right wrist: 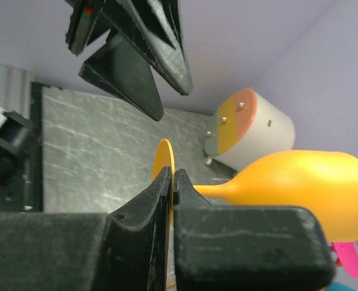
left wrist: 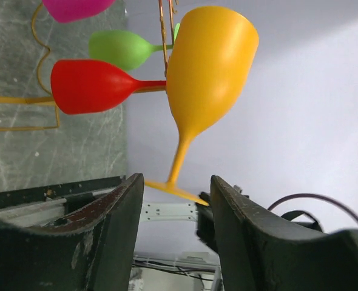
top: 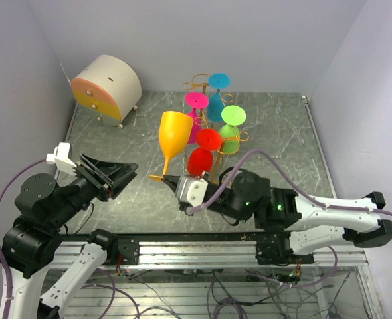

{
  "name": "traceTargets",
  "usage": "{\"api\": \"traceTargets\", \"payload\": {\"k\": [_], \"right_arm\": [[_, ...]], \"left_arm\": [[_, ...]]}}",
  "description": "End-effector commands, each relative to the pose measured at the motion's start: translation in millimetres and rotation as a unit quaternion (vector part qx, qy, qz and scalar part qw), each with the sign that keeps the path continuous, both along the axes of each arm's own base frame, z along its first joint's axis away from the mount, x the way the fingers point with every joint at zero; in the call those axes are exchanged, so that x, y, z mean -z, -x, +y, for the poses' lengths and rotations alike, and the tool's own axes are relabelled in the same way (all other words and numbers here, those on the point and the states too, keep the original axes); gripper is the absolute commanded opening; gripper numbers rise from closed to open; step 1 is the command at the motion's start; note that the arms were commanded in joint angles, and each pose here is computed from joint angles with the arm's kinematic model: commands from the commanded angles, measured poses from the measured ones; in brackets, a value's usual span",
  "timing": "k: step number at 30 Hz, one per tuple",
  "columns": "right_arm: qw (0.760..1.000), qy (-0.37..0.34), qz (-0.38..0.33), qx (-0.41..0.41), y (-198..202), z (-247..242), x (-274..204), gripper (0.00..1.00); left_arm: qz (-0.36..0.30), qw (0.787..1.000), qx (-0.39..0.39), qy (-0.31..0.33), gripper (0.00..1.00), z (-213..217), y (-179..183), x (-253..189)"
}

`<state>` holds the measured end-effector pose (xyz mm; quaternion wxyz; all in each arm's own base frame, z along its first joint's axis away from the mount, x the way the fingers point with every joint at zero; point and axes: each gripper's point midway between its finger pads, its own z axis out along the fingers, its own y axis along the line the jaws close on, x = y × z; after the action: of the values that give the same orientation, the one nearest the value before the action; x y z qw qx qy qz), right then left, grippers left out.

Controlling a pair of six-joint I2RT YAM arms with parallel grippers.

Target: Take the wine glass off the wine glass rack

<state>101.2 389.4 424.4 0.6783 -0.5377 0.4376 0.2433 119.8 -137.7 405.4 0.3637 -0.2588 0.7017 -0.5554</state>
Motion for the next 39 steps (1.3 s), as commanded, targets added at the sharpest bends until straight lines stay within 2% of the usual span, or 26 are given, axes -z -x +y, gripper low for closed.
{"api": "traceTargets", "payload": {"k": [1,9,23,39], "right_arm": [[0.992,-0.045,-0.068,0.092,-13.6,-14.2,-25.5,0.00],[0.977,-0.053,-0.156,0.135,-7.4,-14.2,-19.3,0.00],[0.954,-0.060,-0.269,0.114,33.0,7.8,5.6,0.00],[0.950,-0.051,-0.300,0.064,59.2,38.0,18.7,0.00]], "left_arm": [[0.030,0.998,0.029,0.038,0.58,-7.0,13.4,-1.7],[0.048,0.998,0.033,0.025,0.59,-3.9,24.2,5.1],[0.068,0.995,0.046,0.058,0.61,-12.9,17.7,13.2],[0.070,0.993,0.060,0.072,0.61,-18.3,16.4,11.8]]}}
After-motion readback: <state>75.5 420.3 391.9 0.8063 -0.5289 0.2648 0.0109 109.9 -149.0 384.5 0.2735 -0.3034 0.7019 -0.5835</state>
